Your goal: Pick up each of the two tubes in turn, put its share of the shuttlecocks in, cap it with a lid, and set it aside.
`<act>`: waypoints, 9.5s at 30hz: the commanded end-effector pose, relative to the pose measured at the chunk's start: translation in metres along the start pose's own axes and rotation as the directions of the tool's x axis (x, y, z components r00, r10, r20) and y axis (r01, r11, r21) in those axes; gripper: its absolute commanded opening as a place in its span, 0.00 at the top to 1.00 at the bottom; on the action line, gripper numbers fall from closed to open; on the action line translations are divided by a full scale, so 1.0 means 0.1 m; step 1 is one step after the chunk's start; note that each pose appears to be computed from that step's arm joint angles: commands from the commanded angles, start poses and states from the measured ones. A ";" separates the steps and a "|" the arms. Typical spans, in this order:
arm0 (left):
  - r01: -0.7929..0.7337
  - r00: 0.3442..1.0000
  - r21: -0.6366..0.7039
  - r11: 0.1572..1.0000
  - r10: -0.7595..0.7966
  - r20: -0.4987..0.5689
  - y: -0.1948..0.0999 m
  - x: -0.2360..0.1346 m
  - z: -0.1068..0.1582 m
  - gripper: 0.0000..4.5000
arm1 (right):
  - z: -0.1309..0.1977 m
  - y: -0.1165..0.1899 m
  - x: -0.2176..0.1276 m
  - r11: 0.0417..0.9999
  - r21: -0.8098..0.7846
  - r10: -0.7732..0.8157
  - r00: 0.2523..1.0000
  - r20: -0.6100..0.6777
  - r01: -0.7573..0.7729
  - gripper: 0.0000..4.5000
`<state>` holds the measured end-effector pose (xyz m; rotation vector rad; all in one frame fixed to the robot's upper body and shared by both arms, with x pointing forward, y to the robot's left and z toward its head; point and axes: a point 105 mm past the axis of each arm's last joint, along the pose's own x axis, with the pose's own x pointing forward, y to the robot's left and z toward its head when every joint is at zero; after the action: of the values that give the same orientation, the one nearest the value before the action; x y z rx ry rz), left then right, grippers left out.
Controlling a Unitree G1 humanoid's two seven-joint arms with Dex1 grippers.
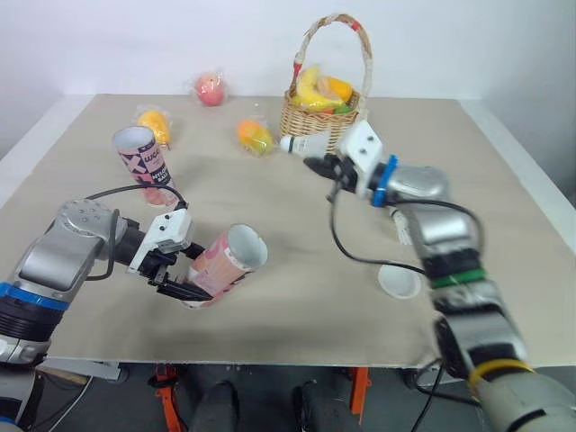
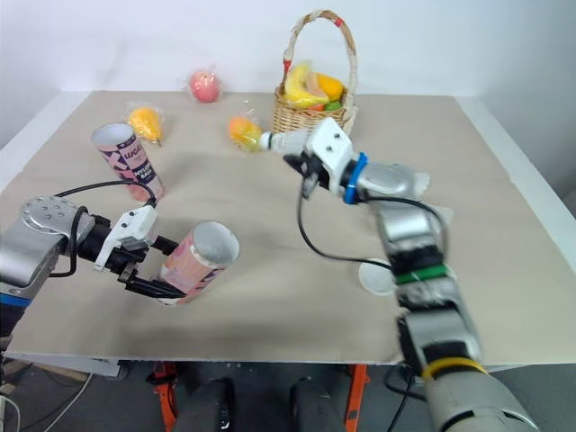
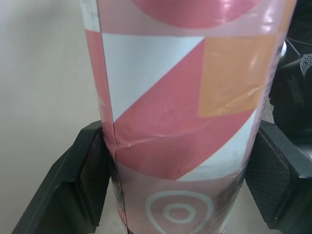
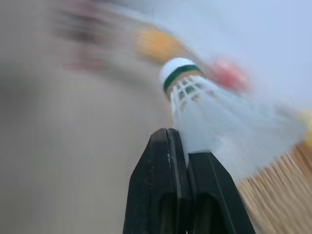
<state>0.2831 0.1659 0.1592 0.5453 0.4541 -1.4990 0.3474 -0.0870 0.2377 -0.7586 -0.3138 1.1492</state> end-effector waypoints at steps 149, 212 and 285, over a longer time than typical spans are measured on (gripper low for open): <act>-0.007 1.000 0.034 0.999 0.006 0.029 0.03 0.01 0.06 0.20 | 0.56 0.09 -0.12 0.904 0.134 0.388 0.911 0.140 -0.405 0.30; -0.008 0.999 0.038 0.999 0.006 0.048 0.07 0.06 0.08 0.20 | 0.75 0.12 0.17 0.788 0.122 0.602 0.797 0.048 -0.603 0.99; -0.114 0.728 0.068 0.991 0.037 0.684 0.04 0.44 0.91 0.20 | -0.35 0.08 -0.85 0.922 0.309 0.351 0.837 -0.420 -0.231 0.55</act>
<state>0.2878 0.0801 0.2031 0.0538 -0.1893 -1.5318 0.3249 -0.1634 0.2138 -0.8043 0.3667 1.2787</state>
